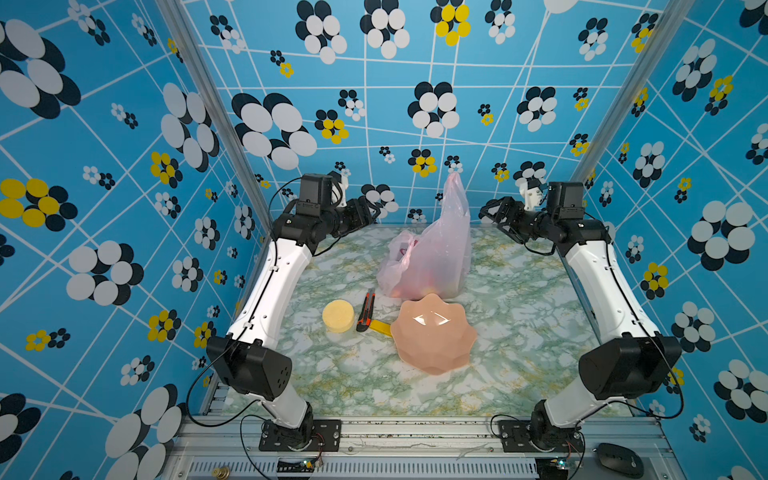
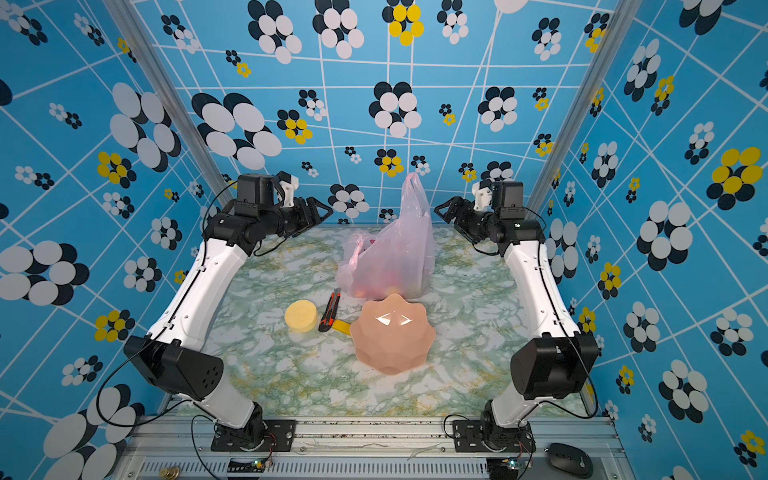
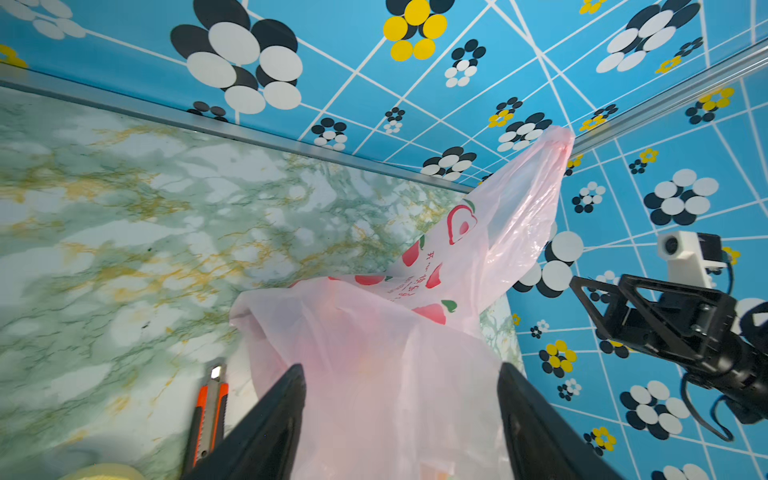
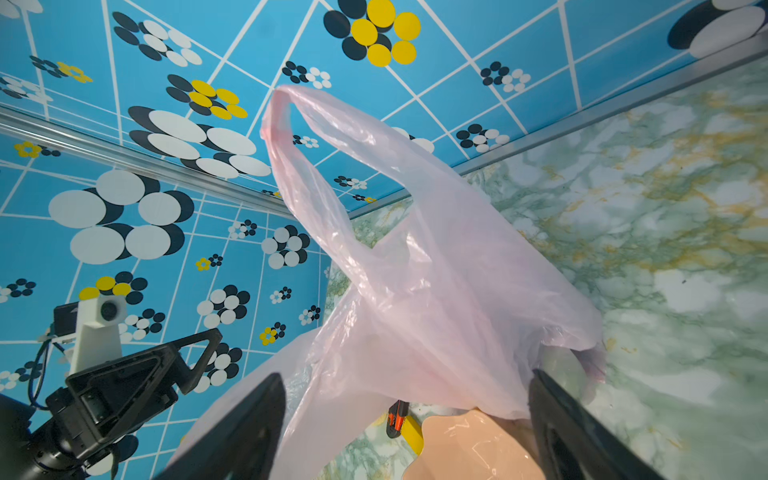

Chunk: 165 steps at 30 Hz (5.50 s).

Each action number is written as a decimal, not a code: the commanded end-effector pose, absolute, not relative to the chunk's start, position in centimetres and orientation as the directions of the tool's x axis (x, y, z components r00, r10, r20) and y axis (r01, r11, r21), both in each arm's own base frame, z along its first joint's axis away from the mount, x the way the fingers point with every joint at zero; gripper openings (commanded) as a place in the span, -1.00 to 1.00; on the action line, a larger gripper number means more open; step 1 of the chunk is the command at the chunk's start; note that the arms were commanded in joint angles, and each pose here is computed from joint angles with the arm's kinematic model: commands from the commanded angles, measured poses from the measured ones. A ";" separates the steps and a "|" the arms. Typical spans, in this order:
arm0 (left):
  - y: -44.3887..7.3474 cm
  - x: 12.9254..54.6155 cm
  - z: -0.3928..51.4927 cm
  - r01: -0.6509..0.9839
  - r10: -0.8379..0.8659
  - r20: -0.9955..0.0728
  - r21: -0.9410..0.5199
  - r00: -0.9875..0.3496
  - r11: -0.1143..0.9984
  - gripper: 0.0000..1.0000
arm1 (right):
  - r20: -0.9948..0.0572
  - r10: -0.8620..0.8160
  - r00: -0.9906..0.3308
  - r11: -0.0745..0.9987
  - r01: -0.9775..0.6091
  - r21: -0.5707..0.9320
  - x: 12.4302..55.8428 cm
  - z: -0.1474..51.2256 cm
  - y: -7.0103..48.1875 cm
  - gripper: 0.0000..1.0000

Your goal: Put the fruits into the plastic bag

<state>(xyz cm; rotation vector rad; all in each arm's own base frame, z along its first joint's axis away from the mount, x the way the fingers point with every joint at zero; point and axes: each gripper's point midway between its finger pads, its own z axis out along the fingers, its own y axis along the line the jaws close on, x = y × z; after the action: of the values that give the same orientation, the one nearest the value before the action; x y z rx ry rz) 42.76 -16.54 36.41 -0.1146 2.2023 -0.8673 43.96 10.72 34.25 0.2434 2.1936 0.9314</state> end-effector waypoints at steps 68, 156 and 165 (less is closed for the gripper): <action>5.0 29.8 19.5 -0.281 -0.236 -0.971 -0.217 -0.035 0.935 0.98 | -0.990 0.052 -0.130 0.964 0.265 0.016 35.5 12.2 -3.8 0.99; -0.1 39.7 9.5 -0.028 -0.001 -0.945 0.009 -0.328 1.000 0.98 | -0.950 0.020 -0.310 0.980 0.195 -0.043 39.4 9.6 -2.6 0.99; -0.1 39.8 9.6 -0.028 -0.001 -0.945 0.009 -0.326 1.000 0.98 | -0.950 0.019 -0.311 0.980 0.195 -0.044 39.4 9.6 -2.6 0.99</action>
<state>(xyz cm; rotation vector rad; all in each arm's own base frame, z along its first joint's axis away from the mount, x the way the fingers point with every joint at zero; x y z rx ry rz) 39.42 -0.07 9.37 -0.0163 1.9101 0.0241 39.00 -2.60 8.72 0.1619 1.8981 -0.1819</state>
